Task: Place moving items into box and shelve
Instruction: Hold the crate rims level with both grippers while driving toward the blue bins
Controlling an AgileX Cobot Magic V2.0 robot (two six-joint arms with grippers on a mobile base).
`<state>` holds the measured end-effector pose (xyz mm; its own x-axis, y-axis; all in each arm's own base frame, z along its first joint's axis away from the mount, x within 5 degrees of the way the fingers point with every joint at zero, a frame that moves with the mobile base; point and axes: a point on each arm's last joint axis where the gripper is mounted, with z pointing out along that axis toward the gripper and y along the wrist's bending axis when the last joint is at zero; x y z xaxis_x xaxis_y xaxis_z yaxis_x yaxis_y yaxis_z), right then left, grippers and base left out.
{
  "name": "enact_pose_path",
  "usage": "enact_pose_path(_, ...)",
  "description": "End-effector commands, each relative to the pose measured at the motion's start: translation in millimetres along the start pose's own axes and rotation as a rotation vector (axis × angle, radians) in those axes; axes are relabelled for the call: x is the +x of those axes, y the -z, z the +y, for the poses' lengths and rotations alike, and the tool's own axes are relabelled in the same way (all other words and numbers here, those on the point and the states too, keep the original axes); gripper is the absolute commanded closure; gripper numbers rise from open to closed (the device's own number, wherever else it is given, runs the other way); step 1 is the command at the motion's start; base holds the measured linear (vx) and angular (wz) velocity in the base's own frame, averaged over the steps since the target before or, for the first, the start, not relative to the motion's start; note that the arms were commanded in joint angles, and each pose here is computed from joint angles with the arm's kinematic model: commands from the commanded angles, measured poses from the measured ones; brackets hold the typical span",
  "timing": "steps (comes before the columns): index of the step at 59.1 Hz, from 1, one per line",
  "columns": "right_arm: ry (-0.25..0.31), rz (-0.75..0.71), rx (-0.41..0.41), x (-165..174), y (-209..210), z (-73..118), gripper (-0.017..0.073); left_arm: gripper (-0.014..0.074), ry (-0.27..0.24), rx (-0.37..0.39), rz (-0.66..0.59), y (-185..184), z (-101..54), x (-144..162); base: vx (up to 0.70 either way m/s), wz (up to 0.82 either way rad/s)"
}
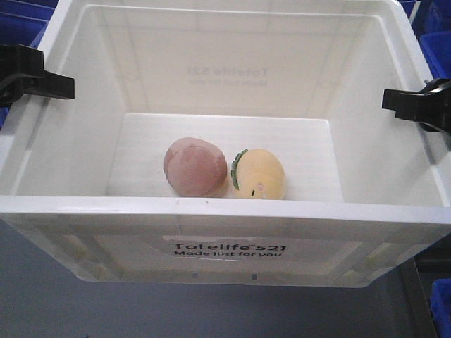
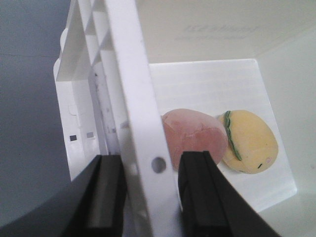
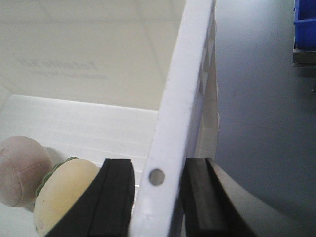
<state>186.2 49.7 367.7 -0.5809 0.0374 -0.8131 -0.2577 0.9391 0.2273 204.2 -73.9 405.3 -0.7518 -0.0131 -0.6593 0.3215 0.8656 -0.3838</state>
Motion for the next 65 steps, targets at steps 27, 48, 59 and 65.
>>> enact_pose_path(27,-0.035,-0.208,-0.028,-25.4,17.3,6.6,0.0565,0.06,-0.004,0.099,-0.187,22.6,-18.4,-16.3,0.29,0.31)
enact_pose_path(48,-0.035,-0.208,-0.028,-25.4,17.3,6.6,0.0565,0.06,-0.004,0.099,-0.187,22.6,-18.4,-16.3,0.23,0.53)
enact_pose_path(59,-0.035,-0.208,-0.028,-25.4,17.3,6.6,0.0565,0.06,-0.004,0.099,-0.187,22.6,-18.4,-16.3,0.19,0.6)
enact_pose_path(65,-0.035,-0.208,-0.028,-25.4,17.3,6.6,0.0565,0.06,-0.004,0.099,-0.187,22.6,-18.4,-16.3,0.18,0.62)
